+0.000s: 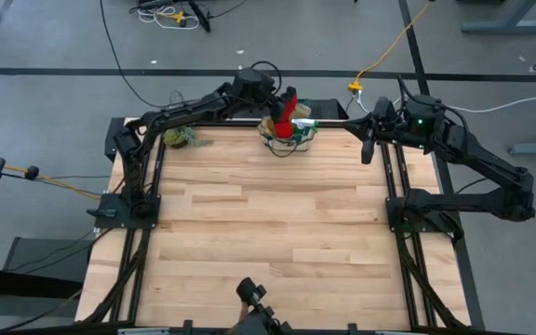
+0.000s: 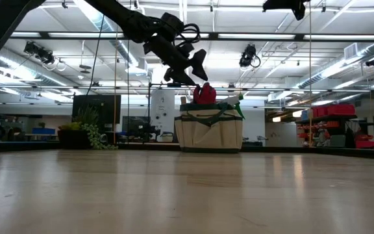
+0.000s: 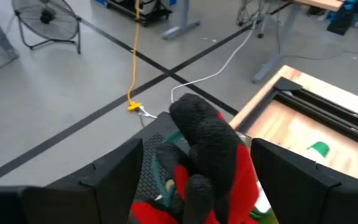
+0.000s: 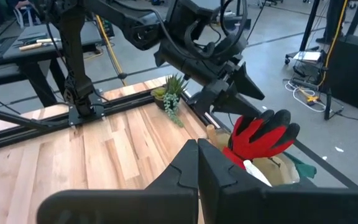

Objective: Pick & Place Garden tools in Gardening bag
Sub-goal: Put the red gloves into the white gardening bag

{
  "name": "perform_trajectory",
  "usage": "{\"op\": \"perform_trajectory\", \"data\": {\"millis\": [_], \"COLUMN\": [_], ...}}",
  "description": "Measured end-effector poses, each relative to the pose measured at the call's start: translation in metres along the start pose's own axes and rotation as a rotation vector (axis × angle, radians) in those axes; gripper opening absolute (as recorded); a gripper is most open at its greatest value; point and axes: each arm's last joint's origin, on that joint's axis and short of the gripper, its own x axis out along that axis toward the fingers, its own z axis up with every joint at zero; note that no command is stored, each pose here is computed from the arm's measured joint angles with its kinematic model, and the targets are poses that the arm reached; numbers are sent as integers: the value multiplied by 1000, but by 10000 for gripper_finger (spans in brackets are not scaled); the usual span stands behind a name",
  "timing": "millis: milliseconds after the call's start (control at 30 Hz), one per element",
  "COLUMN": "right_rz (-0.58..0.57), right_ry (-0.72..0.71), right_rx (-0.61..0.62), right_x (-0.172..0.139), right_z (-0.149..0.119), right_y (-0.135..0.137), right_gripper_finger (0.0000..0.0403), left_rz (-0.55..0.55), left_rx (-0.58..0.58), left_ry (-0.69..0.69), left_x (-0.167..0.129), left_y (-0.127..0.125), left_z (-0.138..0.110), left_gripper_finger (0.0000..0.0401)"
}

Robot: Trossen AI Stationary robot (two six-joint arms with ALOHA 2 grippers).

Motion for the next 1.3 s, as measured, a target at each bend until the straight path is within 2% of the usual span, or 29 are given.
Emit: {"op": "perform_trajectory", "data": {"millis": [267,1167,1300], "right_rz": [0,-1,-3], "right_ry": [11,6,6], "right_rx": [0,0,1], "right_x": [5,5,5], "right_z": [0,0,0], "right_y": [0,0,-1], "right_gripper_finger": [0,0,0], "left_rz": [21,11,8], "left_rx": [-51,-71,-72], "left_ry": [9,41,48], "left_x": [4,36,40], "left_y": [1,-9,-9], "left_z": [-4,-34,-38], "left_gripper_finger": [307,307,292]}}
